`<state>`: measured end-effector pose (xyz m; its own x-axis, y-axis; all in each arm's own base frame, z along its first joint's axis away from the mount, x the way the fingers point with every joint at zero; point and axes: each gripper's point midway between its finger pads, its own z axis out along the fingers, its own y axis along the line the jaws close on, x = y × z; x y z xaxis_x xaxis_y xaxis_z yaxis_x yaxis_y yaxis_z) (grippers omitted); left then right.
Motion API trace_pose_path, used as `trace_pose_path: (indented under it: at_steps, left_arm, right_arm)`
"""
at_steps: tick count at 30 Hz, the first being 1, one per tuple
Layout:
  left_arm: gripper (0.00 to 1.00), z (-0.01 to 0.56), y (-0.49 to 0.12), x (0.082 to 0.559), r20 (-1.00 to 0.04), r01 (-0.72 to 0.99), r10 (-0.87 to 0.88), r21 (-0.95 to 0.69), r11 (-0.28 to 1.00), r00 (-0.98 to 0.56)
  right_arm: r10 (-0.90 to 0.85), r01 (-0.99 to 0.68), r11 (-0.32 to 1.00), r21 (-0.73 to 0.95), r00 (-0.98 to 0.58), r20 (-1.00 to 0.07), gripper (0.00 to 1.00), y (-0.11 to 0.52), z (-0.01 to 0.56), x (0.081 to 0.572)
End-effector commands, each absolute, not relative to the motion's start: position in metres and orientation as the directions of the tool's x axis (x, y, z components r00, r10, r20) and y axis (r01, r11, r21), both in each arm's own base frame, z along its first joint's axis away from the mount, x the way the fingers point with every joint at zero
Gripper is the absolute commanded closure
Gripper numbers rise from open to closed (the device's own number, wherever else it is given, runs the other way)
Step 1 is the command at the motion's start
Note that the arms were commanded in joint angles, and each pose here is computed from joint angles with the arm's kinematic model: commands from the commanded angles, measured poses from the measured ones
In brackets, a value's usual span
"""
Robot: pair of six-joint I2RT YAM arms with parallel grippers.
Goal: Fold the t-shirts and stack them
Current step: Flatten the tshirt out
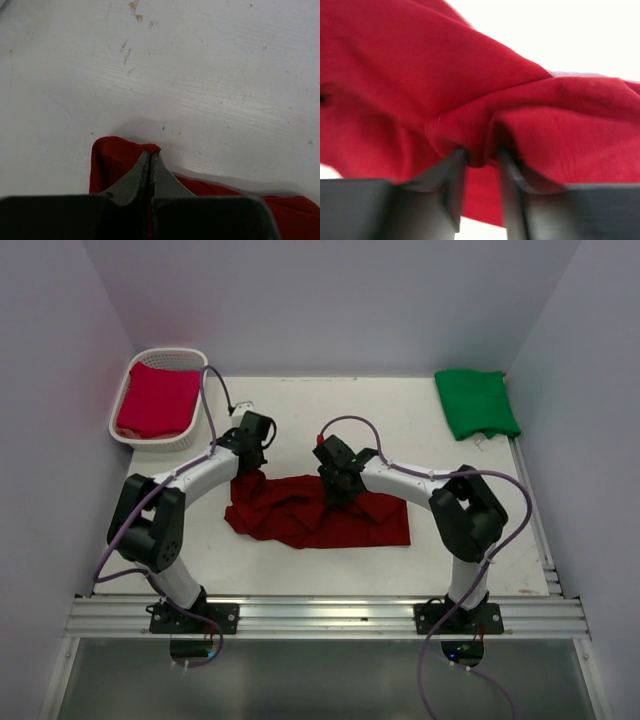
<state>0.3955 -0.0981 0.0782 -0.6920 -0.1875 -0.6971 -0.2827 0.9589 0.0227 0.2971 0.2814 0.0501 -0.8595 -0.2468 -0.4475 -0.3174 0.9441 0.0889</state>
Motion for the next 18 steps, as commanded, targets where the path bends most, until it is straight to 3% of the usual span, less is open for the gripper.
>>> trace_pose_path:
  at_steps: [1,4,6,18]
  left_arm:
    - [1.0,0.096,-0.099,0.4,-0.738,-0.3,-0.228,-0.036,0.953,-0.635]
    - [1.0,0.097,-0.098,0.398,-0.738,-0.301,-0.227,-0.035,0.953,-0.635]
    - [1.0,0.098,-0.096,0.397,-0.74,-0.301,-0.226,-0.034,0.953,-0.634]
    - [1.0,0.101,-0.092,0.392,-0.747,-0.304,-0.221,-0.026,0.952,-0.627]
  right_arm:
    - [-0.224,-0.269,0.963,0.033,-0.858,-0.462,0.72,0.279,0.038,0.312]
    - [-0.208,-0.237,0.972,0.003,-0.861,-0.465,0.84,0.272,0.029,0.322]
    - [-0.198,-0.22,0.975,-0.007,-0.859,-0.472,1.0,0.268,0.029,0.326]
    - [-0.069,-0.066,0.997,-0.026,-0.807,-0.586,1.0,0.196,0.091,0.337]
